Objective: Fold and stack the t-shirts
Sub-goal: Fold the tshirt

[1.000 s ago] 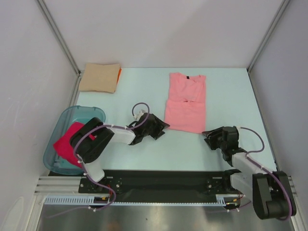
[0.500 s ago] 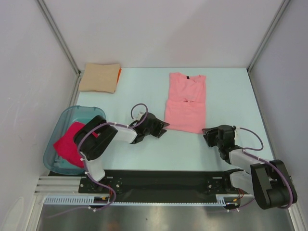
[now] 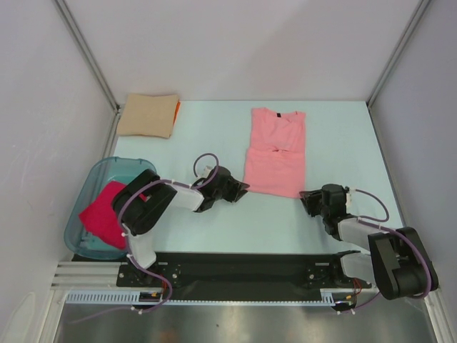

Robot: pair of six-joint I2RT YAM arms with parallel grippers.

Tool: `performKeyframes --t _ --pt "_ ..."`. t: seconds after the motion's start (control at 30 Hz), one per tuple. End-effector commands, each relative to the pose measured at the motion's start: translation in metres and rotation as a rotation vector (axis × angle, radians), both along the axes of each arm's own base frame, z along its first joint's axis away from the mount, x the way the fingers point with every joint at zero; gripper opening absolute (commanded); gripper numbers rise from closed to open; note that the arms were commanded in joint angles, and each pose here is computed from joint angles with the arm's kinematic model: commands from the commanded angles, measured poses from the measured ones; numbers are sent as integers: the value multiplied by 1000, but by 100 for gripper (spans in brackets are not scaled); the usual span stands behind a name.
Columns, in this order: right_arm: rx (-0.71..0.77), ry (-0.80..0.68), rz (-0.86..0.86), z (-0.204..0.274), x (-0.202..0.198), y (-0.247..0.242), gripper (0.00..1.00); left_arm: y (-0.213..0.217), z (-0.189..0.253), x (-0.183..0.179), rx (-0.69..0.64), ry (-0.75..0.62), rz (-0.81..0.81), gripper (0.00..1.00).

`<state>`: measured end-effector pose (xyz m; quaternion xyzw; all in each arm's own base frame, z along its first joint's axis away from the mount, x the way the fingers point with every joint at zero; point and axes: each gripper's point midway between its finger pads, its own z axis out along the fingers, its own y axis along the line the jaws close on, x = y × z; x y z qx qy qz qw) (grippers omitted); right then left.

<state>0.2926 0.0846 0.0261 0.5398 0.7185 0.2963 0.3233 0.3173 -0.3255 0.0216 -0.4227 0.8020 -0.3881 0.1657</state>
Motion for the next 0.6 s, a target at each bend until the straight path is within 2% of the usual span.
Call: performKeyframes --t 0.0,0.03,0.1,0.13,0.17,0.33,0.47,0.57 --pt "-69 91 -29 -21 -10 -11 34 27 -45 -8 135 91 23 33" --pt "-68 95 -20 -22 -10 -10 27 26 -44 -7 131 88 19 30" --pt "-63 101 -4 -24 -9 -7 16 23 -42 -3 127 64 -3 17" --pt "-59 100 14 -23 -9 -4 1 21 -41 -1 125 54 -13 11" --pt "-66 112 29 -25 -10 -3 0 20 -40 -1 128 51 -25 1" --pt "-70 125 100 -20 -20 5 0 16 -32 -9 139 23 -84 0" --pt "-100 182 111 -19 -52 -3 0 20 -15 -25 152 1 -103 0" --pt "-122 155 104 -4 -69 -10 0 22 -11 -42 164 7 -117 0"
